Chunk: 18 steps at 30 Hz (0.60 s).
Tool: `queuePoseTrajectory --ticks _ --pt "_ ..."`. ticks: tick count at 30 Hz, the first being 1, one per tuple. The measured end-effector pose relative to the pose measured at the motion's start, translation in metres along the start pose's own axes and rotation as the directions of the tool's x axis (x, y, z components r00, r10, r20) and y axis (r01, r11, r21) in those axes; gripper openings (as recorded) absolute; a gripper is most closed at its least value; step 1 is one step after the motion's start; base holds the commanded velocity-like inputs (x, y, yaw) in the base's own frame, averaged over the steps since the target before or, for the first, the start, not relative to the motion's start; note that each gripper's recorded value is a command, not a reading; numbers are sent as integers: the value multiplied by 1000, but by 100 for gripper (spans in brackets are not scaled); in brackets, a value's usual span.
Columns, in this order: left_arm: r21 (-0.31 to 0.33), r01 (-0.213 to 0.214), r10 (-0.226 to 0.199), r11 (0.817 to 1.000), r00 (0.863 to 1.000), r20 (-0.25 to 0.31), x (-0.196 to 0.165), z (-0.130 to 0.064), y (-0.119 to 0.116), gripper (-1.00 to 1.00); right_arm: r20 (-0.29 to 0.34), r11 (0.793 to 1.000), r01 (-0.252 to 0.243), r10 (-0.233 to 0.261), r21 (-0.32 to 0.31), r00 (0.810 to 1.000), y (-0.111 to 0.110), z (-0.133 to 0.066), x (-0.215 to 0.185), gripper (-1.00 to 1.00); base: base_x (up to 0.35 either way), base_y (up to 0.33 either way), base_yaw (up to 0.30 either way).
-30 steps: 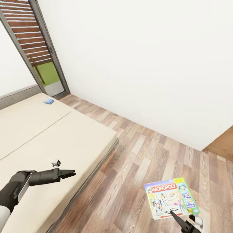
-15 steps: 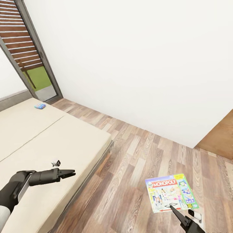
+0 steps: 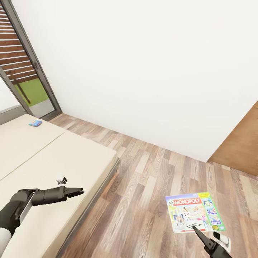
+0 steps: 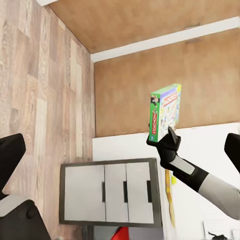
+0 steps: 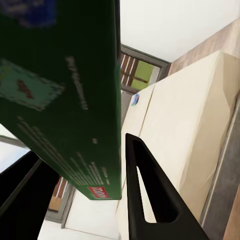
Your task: Put all the toys in the child's room - the three board games (two on the bed and one on the table), the two jigsaw puzzles on the table, and the tennis ball on the table - inside the toy box on the table in the child's room.
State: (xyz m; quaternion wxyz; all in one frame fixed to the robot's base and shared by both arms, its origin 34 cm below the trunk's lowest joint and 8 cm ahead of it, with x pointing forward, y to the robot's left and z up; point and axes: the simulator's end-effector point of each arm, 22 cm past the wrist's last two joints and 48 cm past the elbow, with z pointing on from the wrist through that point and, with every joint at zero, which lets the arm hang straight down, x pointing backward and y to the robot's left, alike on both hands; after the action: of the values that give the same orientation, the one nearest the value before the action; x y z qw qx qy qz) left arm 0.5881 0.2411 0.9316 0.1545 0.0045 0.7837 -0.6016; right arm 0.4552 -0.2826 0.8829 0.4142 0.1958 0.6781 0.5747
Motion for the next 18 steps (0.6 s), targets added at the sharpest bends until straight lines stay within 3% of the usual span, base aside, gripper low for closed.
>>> queuePoseTrajectory --ticks 18 --pt "3 -27 27 1000 1000 11 -6 -4 -12 100 9 1000 9 -9 -22 1000 9 6 0 -100 0 0 -142"
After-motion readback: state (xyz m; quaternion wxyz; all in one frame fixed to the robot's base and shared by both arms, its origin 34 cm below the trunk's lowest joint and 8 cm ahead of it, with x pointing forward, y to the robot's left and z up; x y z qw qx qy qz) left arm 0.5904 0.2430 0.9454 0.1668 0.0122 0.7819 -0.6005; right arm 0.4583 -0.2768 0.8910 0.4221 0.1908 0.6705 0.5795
